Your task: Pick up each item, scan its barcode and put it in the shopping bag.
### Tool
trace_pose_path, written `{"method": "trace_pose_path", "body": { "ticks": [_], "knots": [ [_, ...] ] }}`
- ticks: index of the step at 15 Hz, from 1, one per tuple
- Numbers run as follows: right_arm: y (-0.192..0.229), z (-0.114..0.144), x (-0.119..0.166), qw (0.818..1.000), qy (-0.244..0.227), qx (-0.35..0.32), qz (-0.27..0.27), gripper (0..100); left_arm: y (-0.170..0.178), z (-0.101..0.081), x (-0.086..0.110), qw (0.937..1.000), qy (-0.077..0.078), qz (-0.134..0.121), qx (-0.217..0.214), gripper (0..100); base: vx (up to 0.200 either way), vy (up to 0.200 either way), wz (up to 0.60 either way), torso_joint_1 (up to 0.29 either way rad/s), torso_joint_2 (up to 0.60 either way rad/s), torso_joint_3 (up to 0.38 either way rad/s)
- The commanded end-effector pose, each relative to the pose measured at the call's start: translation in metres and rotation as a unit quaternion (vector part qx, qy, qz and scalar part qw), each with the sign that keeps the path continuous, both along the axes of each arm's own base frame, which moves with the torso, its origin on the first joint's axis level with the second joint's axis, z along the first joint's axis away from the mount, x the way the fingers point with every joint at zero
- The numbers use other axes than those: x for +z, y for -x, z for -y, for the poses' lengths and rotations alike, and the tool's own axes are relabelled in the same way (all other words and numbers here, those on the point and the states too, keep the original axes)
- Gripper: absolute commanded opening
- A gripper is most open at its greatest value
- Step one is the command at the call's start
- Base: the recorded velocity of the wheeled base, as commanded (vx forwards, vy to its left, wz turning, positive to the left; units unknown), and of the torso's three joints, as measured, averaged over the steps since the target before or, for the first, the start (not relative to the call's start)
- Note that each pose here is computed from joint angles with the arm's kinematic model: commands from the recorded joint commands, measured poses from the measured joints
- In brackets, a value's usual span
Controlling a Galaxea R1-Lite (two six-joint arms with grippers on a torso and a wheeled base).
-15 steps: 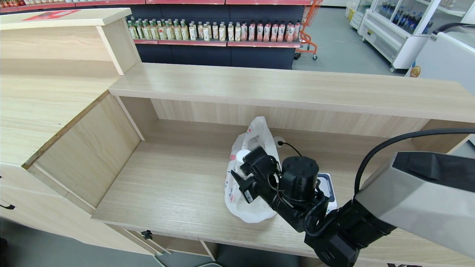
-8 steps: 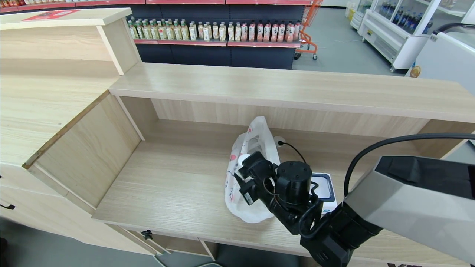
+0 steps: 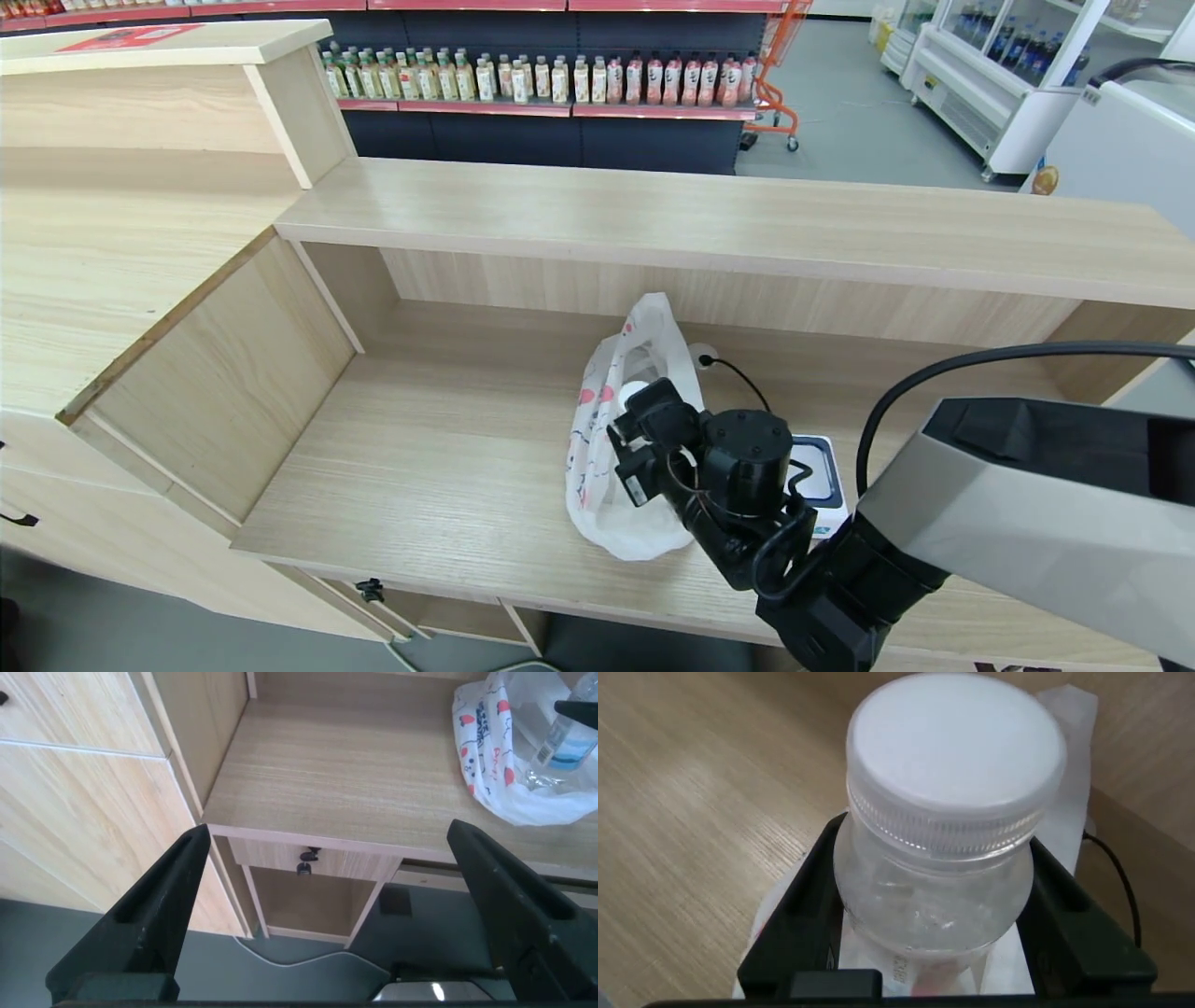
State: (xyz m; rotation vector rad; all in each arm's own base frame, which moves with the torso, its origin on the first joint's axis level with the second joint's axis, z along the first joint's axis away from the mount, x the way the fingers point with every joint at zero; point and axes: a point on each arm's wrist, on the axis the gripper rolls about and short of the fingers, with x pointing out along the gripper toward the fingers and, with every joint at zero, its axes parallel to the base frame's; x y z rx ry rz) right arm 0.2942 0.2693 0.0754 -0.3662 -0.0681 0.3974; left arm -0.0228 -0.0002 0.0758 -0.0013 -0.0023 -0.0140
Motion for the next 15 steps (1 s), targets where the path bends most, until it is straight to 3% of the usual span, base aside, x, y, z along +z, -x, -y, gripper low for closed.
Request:
{"method": "trace_pose_path", "body": {
  "ticks": [1,5,6,10,13,15],
  "knots": [
    [-0.004,0.004,-0.003,1.000,0.000,-0.012,-0.001,0,0.000,0.000,0.000,1.0000,0.000,0.000,-0.001,100,0.000,0.000,0.00,0.000,0.00,0.000],
    [-0.003,0.005,-0.006,1.000,0.004,-0.010,-0.006,0,0.000,0.000,0.000,1.0000,0.000,0.000,-0.001,100,0.000,0.000,0.00,0.000,0.00,0.000],
    [-0.002,0.005,-0.006,1.000,0.006,-0.010,-0.007,100,0.000,0.000,0.000,1.0000,0.000,0.000,-0.001,100,0.000,0.000,0.00,0.000,0.00,0.000],
    [0.000,0.008,-0.003,1.000,0.005,-0.011,-0.006,100,0.000,0.000,0.000,1.0000,0.000,0.000,0.000,100,0.000,0.000,0.00,0.000,0.00,0.000],
    [0.003,0.011,0.016,1.000,0.000,-0.012,0.013,100,0.000,0.000,0.000,1.0000,0.000,0.000,0.000,100,0.000,0.000,0.00,0.000,0.00,0.000],
    [0.005,0.013,0.034,0.998,0.041,-0.014,0.053,100,0.000,0.000,0.000,1.0000,-0.001,0.000,0.000,100,0.000,0.000,0.00,0.000,0.00,0.000]
  ]
}}
